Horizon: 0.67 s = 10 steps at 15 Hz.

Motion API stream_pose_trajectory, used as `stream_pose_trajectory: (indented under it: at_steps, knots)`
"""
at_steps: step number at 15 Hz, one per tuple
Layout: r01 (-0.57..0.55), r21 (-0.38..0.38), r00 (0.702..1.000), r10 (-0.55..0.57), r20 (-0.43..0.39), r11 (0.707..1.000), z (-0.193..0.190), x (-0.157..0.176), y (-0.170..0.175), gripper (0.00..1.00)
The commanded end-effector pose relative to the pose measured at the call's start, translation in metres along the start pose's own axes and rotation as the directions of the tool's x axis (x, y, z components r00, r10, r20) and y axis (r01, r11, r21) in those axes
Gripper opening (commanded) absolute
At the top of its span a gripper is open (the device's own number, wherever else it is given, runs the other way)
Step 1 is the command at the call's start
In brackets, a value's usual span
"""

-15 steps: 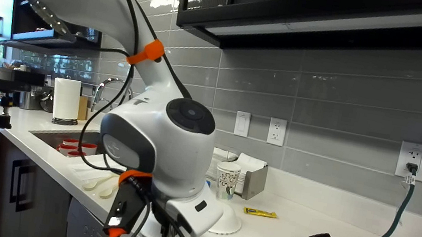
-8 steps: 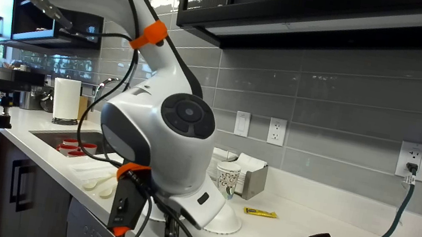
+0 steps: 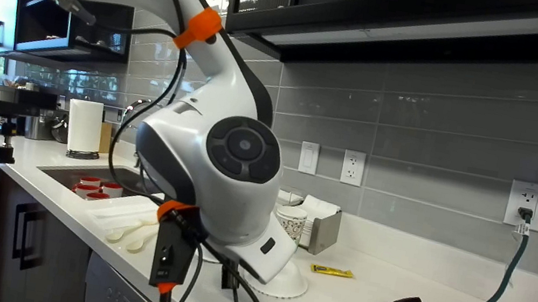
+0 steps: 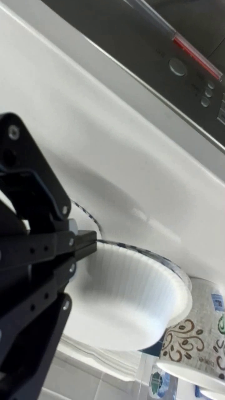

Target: Stack up the white plates on the left

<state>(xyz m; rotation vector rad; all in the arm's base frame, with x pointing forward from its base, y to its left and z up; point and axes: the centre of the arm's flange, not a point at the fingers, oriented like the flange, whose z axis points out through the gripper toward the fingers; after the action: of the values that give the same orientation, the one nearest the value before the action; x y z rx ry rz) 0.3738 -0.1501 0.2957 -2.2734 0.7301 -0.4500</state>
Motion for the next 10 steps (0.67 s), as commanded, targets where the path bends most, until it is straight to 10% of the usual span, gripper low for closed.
stream_pose_trajectory:
  at_steps: [1, 10]
  knots:
    - [0.021, 0.057, 0.999, -0.019, -0.035, 0.998, 0.001, 0.025, -0.017, 0.00]
    - [-0.002, 0.038, 0.999, 0.004, -0.054, 0.999, 0.019, 0.085, -0.033, 0.00]
